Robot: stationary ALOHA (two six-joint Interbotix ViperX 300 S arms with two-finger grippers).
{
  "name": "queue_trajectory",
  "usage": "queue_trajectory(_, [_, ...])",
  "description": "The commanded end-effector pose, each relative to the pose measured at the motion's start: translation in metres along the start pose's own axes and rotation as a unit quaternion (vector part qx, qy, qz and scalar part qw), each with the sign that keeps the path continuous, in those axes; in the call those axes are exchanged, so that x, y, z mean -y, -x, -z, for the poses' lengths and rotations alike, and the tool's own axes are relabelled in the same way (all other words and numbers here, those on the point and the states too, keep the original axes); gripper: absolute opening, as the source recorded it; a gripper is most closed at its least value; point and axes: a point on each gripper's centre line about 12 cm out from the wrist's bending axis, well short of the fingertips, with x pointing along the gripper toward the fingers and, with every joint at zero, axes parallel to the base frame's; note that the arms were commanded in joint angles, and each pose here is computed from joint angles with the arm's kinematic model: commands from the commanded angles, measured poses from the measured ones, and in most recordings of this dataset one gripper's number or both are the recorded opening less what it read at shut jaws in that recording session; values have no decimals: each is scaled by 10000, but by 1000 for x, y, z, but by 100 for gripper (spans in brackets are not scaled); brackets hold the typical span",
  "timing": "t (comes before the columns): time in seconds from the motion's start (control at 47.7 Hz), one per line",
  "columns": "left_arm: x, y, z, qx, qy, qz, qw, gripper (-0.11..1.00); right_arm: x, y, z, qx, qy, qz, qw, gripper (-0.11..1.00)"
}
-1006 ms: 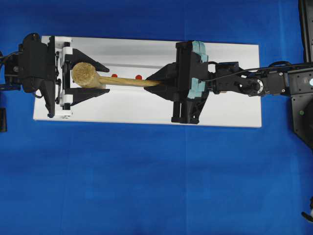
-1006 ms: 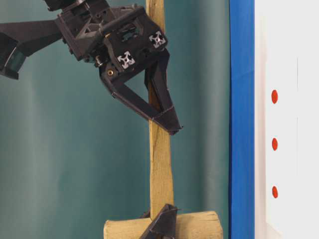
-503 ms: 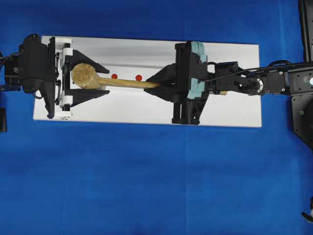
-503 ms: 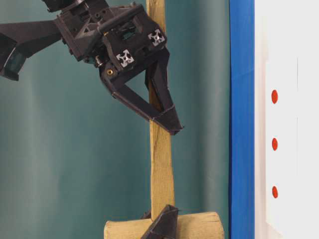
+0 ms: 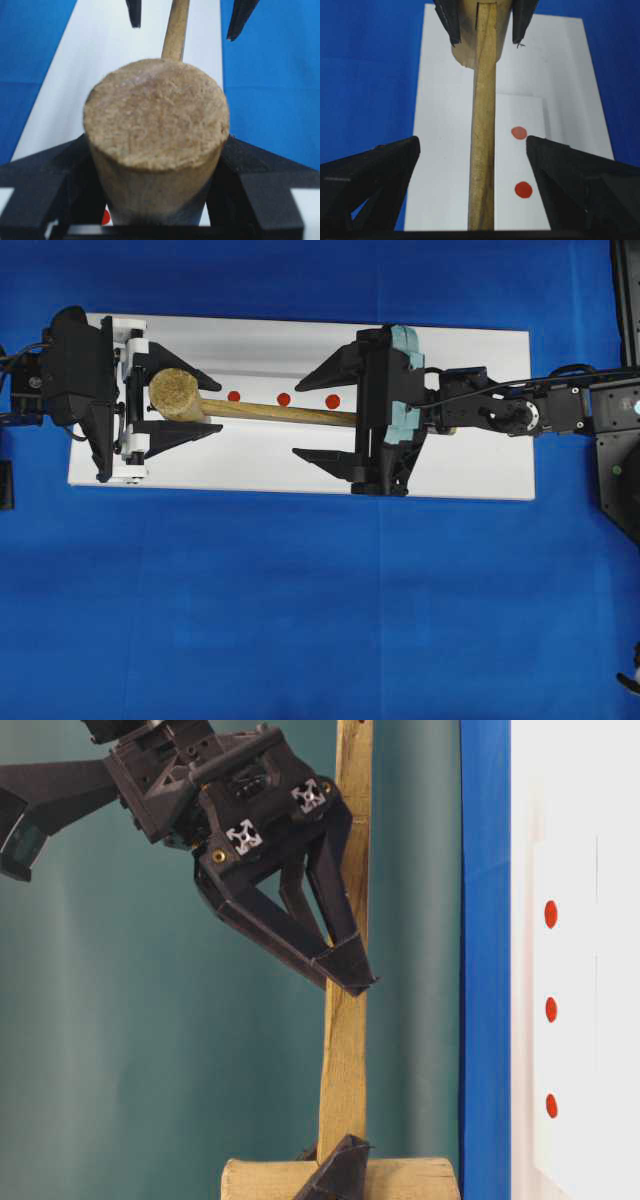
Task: Hit the mark with a hammer.
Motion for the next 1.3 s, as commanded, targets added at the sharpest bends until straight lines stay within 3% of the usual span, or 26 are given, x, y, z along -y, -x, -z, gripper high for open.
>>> queue_trajectory(0.0, [-1, 1, -12, 199, 145, -15, 9997, 45, 0, 9, -20, 304, 24, 3, 9995, 87])
queue_trajectory(0.084, [-1, 2, -15, 245, 505, -10, 9984, 45, 0, 10, -20, 319, 138, 15, 9994, 88])
queue_trajectory(0.189, [-1, 4, -19, 322, 1270, 18, 9914, 45, 1, 10, -21, 347, 275, 56, 9990, 88])
queue_trajectory(0.356, [-1, 9, -23, 360, 2597, 77, 9650, 45, 4, 10, -23, 420, 515, 190, 9976, 88])
queue_trajectory(0.44, [2, 9, -24, 337, 3380, 156, 9404, 45, 5, 10, -24, 442, 652, 243, 9966, 88])
queue_trajectory(0.545, [7, 7, -24, 224, 4357, 236, 8995, 45, 5, 10, -24, 445, 805, 277, 9954, 88])
queue_trajectory(0.649, [9, 7, -19, -60, 5097, 160, 8602, 45, 6, 10, -23, 439, 889, 287, 9947, 88])
queue_trajectory(0.691, [10, 7, -16, -167, 5290, 108, 8484, 45, 6, 10, -22, 423, 914, 288, 9945, 88])
queue_trajectory(0.754, [11, 8, -14, -260, 5494, 76, 8351, 45, 6, 10, -21, 415, 931, 289, 9944, 88])
queue_trajectory(0.817, [13, 9, -14, -300, 5572, 92, 8298, 45, 6, 9, -20, 400, 933, 288, 9944, 88])
queue_trajectory(1.278, [22, 13, -30, -147, 5529, 371, 8323, 45, 4, -4, -6, 151, 997, 243, 9946, 88])
